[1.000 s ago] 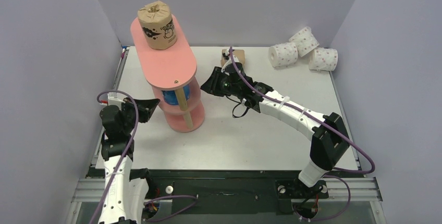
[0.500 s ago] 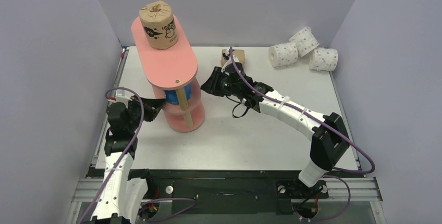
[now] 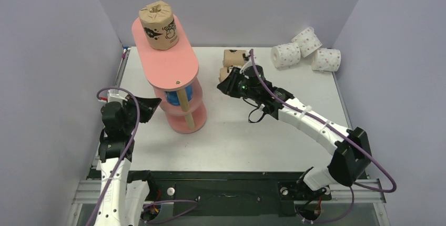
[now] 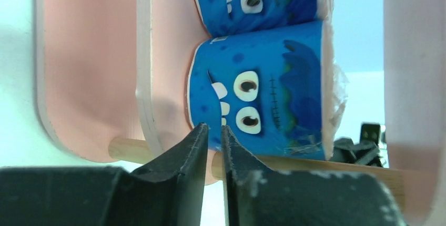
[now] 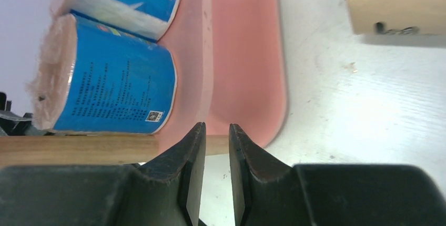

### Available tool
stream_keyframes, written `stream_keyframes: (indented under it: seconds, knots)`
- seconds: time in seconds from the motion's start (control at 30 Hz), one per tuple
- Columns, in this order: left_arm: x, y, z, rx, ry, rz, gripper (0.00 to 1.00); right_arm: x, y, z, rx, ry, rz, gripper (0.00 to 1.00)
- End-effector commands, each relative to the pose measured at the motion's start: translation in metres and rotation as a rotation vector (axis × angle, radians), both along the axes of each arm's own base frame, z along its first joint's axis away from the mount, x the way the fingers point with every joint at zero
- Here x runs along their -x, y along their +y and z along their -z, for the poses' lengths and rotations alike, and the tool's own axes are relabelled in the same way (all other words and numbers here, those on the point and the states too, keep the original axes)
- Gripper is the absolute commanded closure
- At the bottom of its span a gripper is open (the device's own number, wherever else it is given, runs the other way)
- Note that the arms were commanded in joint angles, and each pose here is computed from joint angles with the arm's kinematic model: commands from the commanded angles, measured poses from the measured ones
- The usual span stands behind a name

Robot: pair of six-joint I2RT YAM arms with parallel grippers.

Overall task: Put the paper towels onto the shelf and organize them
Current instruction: Adjust the paper towel on the shelf.

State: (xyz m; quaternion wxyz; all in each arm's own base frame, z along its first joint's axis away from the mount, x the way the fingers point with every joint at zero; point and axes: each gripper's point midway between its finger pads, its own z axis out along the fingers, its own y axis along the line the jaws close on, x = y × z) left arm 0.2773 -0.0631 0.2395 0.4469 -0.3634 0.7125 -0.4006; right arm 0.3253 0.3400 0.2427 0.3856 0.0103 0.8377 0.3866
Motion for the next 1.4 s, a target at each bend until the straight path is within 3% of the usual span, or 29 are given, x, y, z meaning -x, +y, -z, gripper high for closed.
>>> stream_keyframes:
  seconds: [0.0,0.17,0.23,0.37,0.47,0.63,1.07,1.37]
  knots:
    - [0.012,0.023,-0.008,-0.148,0.042,-0.088,0.77,-0.002,-0.046,-0.042,0.013,-0.143,0.114,0.78]
    - [0.032,0.050,0.013,-0.252,0.150,-0.207,0.39,0.000,-0.100,-0.015,0.145,-0.161,0.273,0.69]
    - [0.040,0.058,0.022,-0.278,0.187,-0.245,0.23,-0.002,-0.120,-0.001,0.196,-0.161,0.345,0.58]
    - [0.051,0.069,0.043,-0.307,0.267,-0.298,0.09,-0.006,-0.144,0.030,0.241,-0.124,0.413,0.37]
    - [0.057,0.070,0.057,-0.299,0.303,-0.310,0.06,-0.012,-0.155,0.047,0.240,-0.072,0.422,0.30]
    - [0.064,0.064,0.085,-0.267,0.355,-0.296,0.05,-0.043,-0.164,0.052,0.065,-0.097,0.468,0.26]
    - [0.065,0.023,0.143,-0.083,0.429,-0.121,0.06,-0.145,-0.147,0.054,-0.137,-0.158,0.444,0.26]
    - [0.067,0.020,0.157,-0.077,0.461,-0.104,0.07,-0.188,-0.125,0.080,-0.184,-0.110,0.388,0.27]
